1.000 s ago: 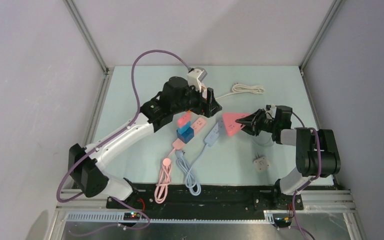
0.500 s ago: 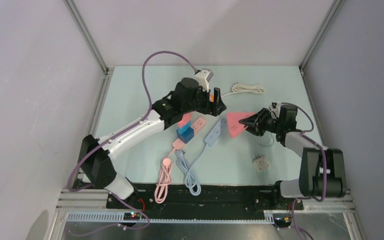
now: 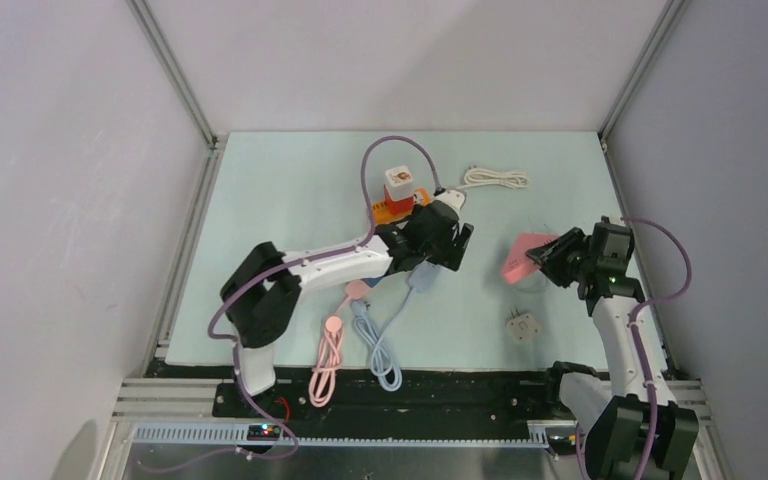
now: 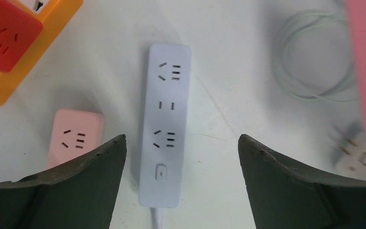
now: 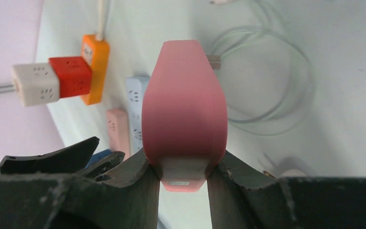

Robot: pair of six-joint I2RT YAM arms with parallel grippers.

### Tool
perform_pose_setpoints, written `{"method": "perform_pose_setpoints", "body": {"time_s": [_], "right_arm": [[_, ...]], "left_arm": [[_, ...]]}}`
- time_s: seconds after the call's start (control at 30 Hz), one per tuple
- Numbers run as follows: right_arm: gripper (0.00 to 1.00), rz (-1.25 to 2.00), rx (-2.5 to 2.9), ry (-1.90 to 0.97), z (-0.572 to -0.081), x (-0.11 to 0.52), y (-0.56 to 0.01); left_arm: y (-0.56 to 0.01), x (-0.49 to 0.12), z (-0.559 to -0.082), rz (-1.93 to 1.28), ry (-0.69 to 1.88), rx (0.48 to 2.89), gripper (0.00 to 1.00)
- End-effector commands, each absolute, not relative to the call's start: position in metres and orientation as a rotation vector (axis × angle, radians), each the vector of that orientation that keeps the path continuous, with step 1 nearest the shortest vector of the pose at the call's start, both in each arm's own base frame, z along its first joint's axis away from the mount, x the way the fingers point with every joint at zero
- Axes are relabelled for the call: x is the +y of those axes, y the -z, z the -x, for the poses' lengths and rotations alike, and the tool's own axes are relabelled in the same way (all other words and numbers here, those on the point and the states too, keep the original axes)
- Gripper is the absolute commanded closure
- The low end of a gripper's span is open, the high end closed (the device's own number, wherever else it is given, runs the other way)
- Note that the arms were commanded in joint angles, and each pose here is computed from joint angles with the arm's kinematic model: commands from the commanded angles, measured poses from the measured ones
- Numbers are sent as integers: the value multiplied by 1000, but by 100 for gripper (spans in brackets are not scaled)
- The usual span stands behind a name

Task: Insert the plug
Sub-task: Pick up the socket from the center of the board.

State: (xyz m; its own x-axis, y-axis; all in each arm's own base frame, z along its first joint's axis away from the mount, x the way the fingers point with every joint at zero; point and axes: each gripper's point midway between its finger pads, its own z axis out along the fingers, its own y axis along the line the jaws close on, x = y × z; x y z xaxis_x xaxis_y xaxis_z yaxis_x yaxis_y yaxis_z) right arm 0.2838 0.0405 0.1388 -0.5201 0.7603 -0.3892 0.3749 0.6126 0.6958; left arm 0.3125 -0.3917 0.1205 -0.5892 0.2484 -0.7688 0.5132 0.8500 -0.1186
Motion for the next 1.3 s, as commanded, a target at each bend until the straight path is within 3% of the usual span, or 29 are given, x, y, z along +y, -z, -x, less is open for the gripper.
{"method": "perform_pose_setpoints", "body": {"time_s": [0.0,0.3,0.5,0.77,0.83,1.07,1.27], "right_arm": [[100,-926,2102,-559,-281,14,-148],[100,-930,2075,-581,-279,12,-155],[100,-924,2049,-601,-277,11,-163],[100,-914,2021,-644,-274,14,-172],[100,-912,2018,-650,-274,14,-175],[100,-886,1995,-641,-275,12,-189],[100,-864,1968,-636,-277,9,-206]], "left_arm": [[-115,-389,-337,-528,253,2187,9],[-65,-401,-340,-595,167,2294,10],[-47,-410,-337,-622,177,2351,25],[-26,-407,-338,-648,117,2398,23],[-25,-409,-338,-651,122,2404,33],[-72,-428,-348,-623,222,2327,95],[-167,-453,-363,-632,349,2138,100]]}}
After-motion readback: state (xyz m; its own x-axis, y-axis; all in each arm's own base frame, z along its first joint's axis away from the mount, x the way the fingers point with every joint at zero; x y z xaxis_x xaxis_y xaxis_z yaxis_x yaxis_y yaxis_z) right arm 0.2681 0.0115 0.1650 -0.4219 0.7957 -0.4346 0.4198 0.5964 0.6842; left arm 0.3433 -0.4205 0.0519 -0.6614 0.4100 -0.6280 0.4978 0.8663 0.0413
